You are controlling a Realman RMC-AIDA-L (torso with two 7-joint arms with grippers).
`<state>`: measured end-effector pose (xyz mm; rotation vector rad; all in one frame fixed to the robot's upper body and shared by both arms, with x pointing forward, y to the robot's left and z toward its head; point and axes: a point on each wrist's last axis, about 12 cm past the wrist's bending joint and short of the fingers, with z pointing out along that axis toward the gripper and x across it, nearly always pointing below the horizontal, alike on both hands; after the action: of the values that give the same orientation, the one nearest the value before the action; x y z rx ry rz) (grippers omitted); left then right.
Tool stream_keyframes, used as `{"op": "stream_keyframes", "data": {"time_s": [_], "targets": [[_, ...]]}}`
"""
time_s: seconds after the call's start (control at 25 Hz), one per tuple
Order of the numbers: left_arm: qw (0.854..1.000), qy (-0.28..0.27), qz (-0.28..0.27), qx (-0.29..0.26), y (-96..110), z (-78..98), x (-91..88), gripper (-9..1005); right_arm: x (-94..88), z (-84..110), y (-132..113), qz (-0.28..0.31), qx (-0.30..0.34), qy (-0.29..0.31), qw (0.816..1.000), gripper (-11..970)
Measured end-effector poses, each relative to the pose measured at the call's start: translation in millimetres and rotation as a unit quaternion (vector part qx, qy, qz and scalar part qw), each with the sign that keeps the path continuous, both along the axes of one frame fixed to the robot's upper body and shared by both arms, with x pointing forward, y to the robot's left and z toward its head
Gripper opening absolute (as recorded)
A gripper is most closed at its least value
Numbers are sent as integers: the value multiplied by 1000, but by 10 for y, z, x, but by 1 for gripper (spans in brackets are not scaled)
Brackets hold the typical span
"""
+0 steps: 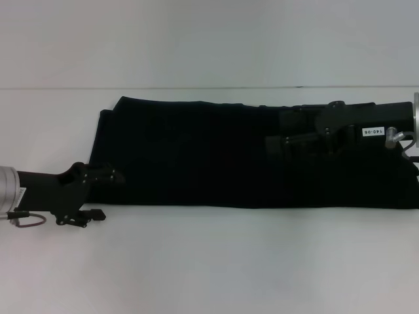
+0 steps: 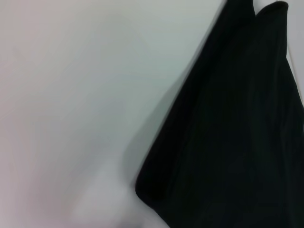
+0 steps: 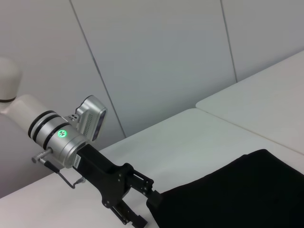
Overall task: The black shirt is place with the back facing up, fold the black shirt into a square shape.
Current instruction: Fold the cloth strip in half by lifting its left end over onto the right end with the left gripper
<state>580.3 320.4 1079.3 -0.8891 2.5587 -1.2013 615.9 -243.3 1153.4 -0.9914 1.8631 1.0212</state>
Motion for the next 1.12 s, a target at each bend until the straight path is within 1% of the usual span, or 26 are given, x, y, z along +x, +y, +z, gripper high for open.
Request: {"op": "stream_keyframes", "data": {"time_s": [0.84,1.12], "targets": [[1000,-6,25,12,42,-54,22,899,3,-5,-6,-4,1,0,1000,914],[999,-14,39,27,78,-69,51,898,4,-4,-9,-6,2,1,1000,914]]}}
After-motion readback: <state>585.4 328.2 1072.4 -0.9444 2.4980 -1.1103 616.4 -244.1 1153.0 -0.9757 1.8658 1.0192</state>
